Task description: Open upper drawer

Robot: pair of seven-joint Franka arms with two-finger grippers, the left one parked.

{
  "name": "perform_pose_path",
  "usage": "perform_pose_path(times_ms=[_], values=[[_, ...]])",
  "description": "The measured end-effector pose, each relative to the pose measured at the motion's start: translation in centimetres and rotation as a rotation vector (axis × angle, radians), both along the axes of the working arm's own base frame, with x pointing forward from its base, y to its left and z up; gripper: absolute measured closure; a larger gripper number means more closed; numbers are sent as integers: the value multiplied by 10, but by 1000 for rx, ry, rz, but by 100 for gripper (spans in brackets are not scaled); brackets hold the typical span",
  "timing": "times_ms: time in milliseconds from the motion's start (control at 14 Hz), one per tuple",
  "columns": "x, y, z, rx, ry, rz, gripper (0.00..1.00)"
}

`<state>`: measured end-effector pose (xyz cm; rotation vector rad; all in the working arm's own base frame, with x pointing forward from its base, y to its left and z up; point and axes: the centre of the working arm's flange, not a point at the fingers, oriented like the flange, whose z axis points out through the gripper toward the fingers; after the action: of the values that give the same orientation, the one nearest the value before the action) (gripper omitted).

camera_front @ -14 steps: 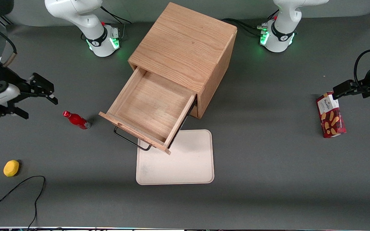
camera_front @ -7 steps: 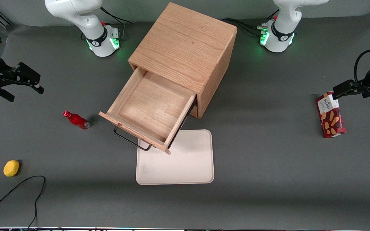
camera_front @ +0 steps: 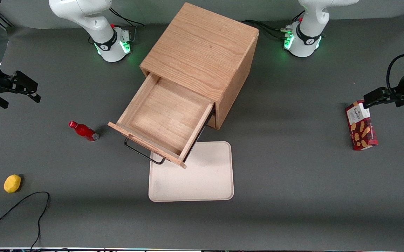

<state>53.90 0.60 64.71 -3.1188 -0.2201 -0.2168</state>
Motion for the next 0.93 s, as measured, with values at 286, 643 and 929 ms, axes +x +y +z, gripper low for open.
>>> perform_pose_path(times_ms=[286, 643, 929], values=[[7, -10, -4, 5, -14, -61, 0], [7, -9, -5, 5, 25, -114, 0], [3, -8, -9, 2, 63, -113, 0]])
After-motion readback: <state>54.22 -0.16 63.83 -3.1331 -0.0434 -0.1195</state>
